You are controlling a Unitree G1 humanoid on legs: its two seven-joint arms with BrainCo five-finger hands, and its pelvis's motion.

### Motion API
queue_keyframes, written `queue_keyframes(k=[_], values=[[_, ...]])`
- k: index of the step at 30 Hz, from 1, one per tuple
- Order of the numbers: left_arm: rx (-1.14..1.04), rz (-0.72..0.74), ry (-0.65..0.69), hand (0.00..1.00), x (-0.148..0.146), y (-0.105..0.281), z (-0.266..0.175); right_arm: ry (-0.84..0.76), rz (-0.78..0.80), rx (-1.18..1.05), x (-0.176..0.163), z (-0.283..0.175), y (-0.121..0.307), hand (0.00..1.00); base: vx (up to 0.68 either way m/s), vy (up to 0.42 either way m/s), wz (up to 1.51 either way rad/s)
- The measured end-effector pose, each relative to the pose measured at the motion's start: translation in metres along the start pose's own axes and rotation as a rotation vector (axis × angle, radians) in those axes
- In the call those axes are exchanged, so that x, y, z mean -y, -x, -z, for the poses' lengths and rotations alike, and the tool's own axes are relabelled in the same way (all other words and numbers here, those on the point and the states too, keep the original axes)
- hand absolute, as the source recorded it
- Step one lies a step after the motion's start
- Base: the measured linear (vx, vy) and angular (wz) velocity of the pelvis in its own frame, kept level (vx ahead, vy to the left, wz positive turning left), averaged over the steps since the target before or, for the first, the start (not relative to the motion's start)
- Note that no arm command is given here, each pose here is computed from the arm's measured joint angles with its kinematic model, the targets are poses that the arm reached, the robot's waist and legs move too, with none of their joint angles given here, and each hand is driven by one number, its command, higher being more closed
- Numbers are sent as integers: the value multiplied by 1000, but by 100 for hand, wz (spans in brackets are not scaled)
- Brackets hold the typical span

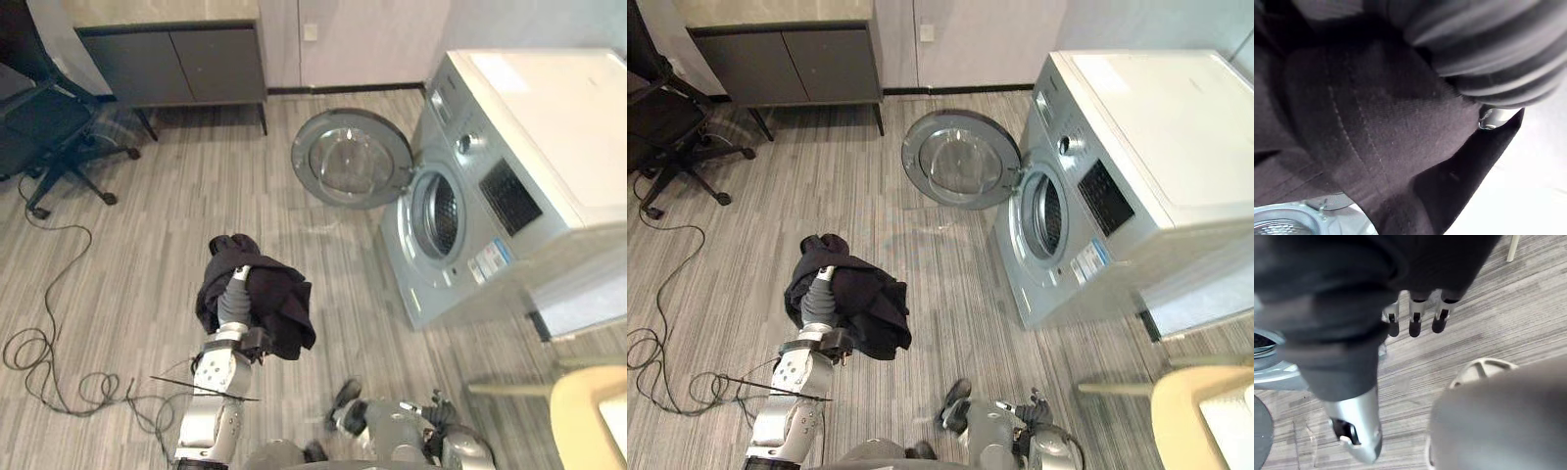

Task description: Pick up the laundry basket with both hands and put the clothes into the washing machine.

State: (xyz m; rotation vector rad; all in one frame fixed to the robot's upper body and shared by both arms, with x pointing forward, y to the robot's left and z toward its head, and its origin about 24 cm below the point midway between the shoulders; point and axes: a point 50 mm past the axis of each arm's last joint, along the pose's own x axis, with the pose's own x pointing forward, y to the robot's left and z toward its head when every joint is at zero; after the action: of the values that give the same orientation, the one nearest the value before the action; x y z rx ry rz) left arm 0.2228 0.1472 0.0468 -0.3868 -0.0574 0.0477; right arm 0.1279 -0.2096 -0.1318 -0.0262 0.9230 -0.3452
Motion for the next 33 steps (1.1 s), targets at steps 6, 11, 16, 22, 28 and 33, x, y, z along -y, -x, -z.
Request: queue_keyframes(k=[6,11,16,22,28,33], values=[[-36,-32,-2,100,-8,12,7,7,4,-5,0,11,9,0,487,191,-118],[-36,-58,24,100,-10,14,9,45,-29,14,-8,5,7,0,369,401,-155],[-44,-82,14,100,-16,18,10,64,-111,3,-37,8,11,0,248,394,-109],[-56,-97,-5,100,-25,27,9,79,-156,13,-46,7,11,0,53,230,-121],[-54,-91,-23,100,-31,21,8,151,-183,11,-51,-4,1,0,11,-10,-104],[-217,-120,48,100,-26,17,50,192,-143,-11,-30,-4,-7,0,143,-52,-8]])
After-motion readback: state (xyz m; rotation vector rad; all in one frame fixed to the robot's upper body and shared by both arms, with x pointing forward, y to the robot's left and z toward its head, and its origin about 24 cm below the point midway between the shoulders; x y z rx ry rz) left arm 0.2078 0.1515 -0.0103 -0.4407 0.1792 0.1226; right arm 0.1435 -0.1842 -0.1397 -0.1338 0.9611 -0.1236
